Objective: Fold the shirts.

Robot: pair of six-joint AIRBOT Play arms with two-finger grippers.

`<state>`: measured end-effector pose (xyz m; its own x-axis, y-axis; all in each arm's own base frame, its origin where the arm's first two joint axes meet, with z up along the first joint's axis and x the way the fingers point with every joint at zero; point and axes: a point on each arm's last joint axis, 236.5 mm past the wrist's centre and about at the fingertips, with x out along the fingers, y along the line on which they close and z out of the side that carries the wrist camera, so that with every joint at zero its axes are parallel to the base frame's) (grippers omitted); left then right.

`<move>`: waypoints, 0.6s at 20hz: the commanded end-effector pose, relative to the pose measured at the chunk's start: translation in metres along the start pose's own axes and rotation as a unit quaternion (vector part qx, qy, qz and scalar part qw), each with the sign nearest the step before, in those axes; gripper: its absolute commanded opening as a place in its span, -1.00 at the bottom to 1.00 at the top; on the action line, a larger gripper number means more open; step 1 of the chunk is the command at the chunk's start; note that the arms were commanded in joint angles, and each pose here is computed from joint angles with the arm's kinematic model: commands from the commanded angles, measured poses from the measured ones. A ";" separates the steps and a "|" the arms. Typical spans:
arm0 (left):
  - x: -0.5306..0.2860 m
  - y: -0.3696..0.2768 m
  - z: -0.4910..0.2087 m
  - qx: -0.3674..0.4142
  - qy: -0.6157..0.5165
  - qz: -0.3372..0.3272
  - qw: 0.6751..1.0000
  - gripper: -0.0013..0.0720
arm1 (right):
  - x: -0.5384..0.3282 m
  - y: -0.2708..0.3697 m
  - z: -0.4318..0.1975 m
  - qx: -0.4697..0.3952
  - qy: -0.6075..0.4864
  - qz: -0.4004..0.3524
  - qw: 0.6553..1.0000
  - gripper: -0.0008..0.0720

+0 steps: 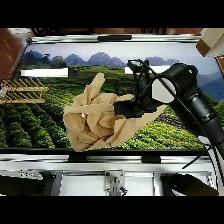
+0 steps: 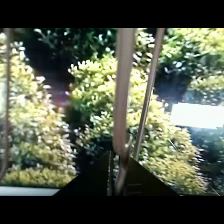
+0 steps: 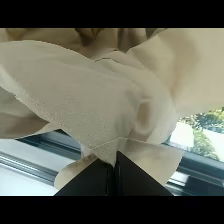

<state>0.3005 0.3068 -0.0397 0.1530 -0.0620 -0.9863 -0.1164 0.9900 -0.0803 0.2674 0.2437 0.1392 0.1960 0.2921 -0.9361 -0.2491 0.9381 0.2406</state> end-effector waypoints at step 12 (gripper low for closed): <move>-0.174 -0.124 0.087 0.040 -0.231 0.063 0.970 -0.86 | -0.005 -0.038 0.025 -0.017 -0.051 -0.081 0.995 -0.81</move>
<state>0.3461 0.2646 0.1078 0.4433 0.1527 -0.8832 -0.1623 0.9828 0.0884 0.2899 0.2216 0.1392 0.2909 0.1991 -0.9358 -0.2517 0.9596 0.1259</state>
